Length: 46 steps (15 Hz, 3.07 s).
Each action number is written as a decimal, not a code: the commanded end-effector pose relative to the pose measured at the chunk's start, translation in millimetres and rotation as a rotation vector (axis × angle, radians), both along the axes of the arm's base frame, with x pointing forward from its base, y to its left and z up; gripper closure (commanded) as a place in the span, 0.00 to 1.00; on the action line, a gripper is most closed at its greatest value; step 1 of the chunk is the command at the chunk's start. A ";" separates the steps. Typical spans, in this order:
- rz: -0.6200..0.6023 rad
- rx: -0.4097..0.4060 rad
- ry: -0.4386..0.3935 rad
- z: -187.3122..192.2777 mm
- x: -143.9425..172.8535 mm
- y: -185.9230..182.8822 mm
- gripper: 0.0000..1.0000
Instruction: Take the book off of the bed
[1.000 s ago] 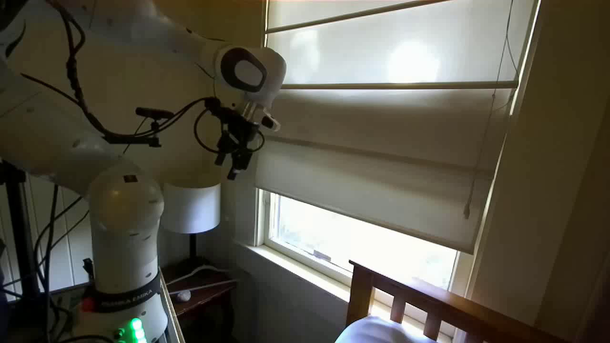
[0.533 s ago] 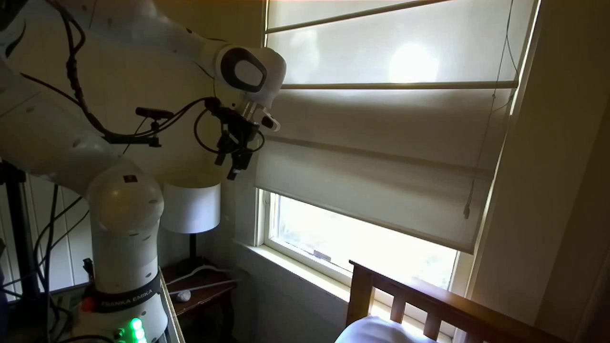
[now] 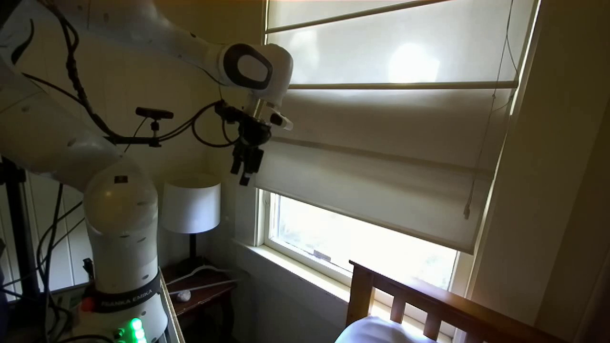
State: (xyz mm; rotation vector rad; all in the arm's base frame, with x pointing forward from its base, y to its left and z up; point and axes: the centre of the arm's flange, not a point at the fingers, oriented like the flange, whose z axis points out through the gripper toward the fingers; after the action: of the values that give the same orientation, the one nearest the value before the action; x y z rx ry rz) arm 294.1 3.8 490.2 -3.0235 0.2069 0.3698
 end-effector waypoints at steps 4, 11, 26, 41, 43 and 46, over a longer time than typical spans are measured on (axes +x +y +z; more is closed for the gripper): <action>-0.219 -0.221 -0.042 5.3 1.0 -101.4 0.00; -0.301 -0.232 -0.059 11.4 -9.7 -129.7 0.00; -0.460 -0.564 -0.223 -16.6 75.0 -243.7 0.00; -0.725 -0.730 -0.023 -66.8 65.4 -337.5 0.00; -0.738 -0.820 0.004 -91.5 89.4 -345.9 0.00; -0.700 -0.942 0.067 -130.8 124.3 -351.2 0.00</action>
State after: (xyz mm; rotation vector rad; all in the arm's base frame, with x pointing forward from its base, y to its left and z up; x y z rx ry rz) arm 371.5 -334.4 397.5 -3.3197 1.7540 0.2124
